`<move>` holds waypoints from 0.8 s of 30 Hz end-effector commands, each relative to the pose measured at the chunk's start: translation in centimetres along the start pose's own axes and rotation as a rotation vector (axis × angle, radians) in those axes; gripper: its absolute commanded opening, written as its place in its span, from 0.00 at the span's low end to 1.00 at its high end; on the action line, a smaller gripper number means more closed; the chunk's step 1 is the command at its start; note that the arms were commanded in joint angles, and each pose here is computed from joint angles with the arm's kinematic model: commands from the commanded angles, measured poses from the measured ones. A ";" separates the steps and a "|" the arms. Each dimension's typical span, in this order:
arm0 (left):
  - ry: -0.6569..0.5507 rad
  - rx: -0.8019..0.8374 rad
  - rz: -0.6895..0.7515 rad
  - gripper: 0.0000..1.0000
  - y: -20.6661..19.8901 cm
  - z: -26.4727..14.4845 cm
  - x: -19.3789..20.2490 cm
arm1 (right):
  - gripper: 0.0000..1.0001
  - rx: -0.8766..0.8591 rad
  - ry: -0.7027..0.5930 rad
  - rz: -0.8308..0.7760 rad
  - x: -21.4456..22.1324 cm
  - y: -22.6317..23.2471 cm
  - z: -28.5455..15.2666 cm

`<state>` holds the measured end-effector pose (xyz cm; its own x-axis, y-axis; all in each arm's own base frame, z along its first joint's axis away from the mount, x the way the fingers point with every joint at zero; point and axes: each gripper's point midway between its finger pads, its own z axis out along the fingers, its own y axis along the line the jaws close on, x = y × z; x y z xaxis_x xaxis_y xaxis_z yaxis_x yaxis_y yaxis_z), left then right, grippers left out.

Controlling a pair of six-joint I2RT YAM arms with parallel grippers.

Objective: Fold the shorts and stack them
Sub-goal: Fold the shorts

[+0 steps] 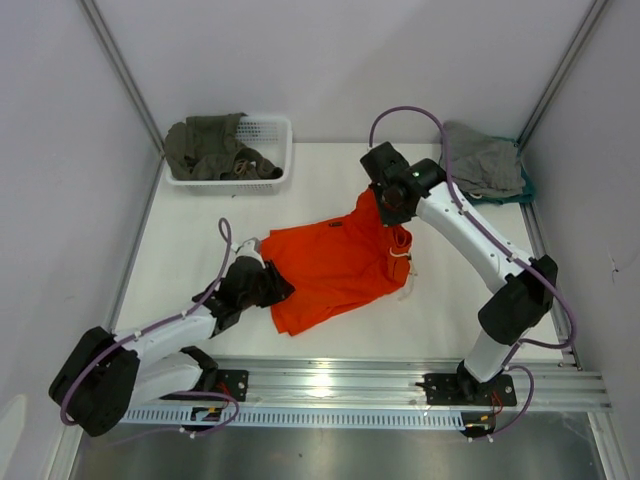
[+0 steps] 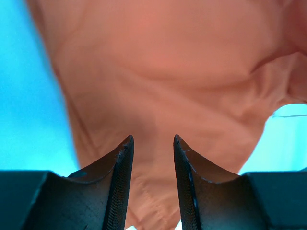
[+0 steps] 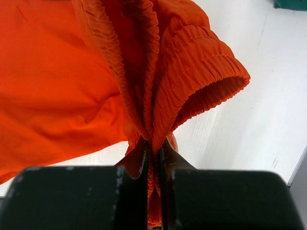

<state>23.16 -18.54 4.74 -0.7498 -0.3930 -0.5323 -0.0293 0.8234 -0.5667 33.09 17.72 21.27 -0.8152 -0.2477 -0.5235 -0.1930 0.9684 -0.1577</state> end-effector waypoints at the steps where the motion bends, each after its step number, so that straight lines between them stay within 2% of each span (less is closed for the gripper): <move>1: -0.022 -0.043 0.004 0.42 2.0 -0.6 0.0 | 0.00 0.023 -0.031 -0.001 -1.2 0.4 -0.6; 6: -0.028 -0.082 0.003 0.42 3.6 -0.8 0.1 | 0.00 0.015 -0.025 0.000 -1.2 0.8 0.1; 12: 0.026 -0.126 0.012 0.41 5.5 0.5 1.9 | 0.00 -0.075 -0.039 -0.011 -1.7 3.3 -0.8; 24: 0.050 -0.104 -0.009 0.38 6.0 1.8 3.3 | 0.00 -0.439 -0.010 0.001 -1.2 14.9 -1.6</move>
<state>24.53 -17.45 2.05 -0.7184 -0.4233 -0.5520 -0.0400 0.8173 -0.5748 30.68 27.95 19.93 -0.8136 -0.2905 -0.5036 -0.3721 0.9258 0.0672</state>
